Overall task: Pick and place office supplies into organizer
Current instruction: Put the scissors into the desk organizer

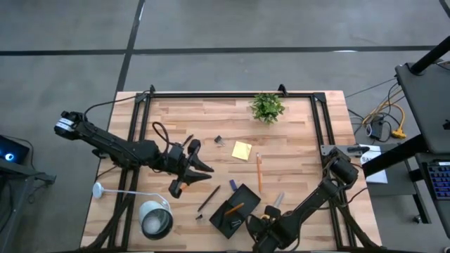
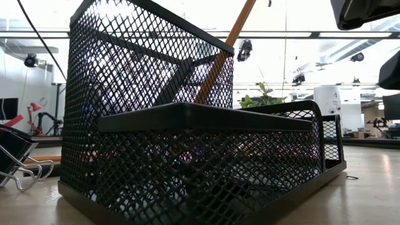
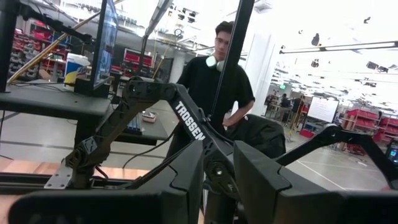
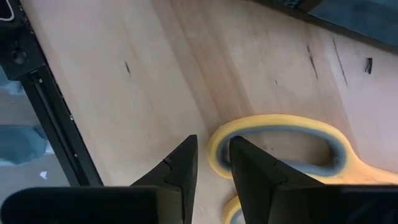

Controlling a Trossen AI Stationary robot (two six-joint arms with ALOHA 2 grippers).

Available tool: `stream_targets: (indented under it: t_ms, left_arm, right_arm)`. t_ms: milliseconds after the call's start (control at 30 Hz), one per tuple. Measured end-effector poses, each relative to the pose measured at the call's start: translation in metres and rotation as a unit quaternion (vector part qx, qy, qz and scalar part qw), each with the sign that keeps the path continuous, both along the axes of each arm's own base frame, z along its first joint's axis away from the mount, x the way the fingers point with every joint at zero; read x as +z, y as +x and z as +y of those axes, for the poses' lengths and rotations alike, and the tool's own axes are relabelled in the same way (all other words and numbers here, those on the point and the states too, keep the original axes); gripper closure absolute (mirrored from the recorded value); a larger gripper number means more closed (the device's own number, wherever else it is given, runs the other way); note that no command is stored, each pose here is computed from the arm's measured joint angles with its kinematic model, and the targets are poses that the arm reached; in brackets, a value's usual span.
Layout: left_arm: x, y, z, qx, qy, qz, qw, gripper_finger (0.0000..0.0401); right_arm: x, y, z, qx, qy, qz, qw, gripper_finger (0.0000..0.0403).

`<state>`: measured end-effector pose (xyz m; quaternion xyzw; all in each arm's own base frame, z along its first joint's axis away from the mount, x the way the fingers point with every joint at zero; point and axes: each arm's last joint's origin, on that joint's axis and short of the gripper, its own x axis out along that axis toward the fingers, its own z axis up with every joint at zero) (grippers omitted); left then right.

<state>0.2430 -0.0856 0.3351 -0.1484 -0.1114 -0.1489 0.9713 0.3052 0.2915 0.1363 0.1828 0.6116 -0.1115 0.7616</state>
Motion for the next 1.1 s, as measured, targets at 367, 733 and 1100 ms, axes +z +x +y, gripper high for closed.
stream_targets:
  t_ms: [367,733,1100]
  left_arm:
    - [0.001,-0.001,0.0,0.0,0.0,-0.002,1.0,0.0328]
    - [0.0,-0.001,0.0,0.0,0.0,0.0,1.0,0.0328]
    - [0.0,-0.001,0.0,0.0,0.001,0.001,1.0,0.0328]
  right_arm:
    - [-0.004,0.006,-0.006,0.001,0.035,0.018,0.999,0.038]
    - [0.007,0.007,-0.009,-0.083,0.037,-0.012,0.996,0.0392]
    - [0.025,0.006,-0.012,-0.133,0.041,-0.046,0.989,0.0397]
